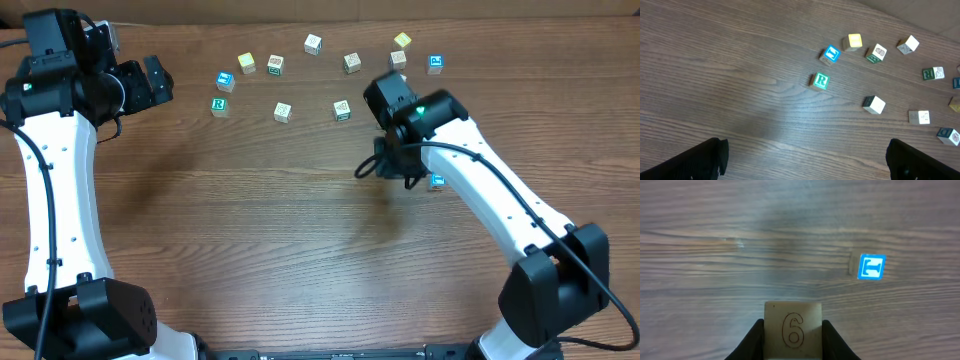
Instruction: Form a horizontal line
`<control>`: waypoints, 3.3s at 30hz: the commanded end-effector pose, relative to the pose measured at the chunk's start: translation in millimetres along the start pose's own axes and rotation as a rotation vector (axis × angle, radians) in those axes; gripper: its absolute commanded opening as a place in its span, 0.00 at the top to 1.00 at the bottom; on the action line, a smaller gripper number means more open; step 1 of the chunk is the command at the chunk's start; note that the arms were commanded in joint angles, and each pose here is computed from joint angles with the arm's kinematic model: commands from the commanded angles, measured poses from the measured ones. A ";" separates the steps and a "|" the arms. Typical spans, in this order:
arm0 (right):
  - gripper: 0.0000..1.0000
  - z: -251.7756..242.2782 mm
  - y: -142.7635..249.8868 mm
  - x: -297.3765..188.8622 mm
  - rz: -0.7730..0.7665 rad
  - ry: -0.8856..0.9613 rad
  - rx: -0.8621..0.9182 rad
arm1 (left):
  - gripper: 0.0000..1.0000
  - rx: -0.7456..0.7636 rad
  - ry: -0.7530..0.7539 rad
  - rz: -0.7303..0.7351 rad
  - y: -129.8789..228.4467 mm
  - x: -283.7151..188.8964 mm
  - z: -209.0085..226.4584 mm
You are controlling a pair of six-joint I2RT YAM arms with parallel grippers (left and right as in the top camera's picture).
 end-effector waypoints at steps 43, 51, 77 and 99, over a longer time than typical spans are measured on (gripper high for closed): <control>0.54 13.9 -38.2 31.8 -0.203 -0.130 0.082 | 0.00 -0.012 -0.002 -0.017 -4.9 -3.6 -0.2; 0.96 36.2 1.8 45.5 -0.022 -0.252 0.036 | 0.00 -0.012 -0.002 -0.017 -4.8 -3.6 -0.2; 0.92 -7.9 18.9 102.4 -0.128 -0.019 0.087 | 0.00 -0.012 -0.002 -0.017 -4.8 -3.6 -0.2; 0.91 -12.1 28.7 103.5 -0.080 0.001 0.074 | 0.00 -0.012 -0.003 -0.016 -4.7 -3.6 -0.1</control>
Point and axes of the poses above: each gripper's point midway between its finger pads, its own x axis out along the fingers, its own z axis along the line the jaws close on, y = z × x, the point moved 4 cm from there along -x, back along the fingers, and after that the axes turned 6 degrees about x, right-handed, at the moved point
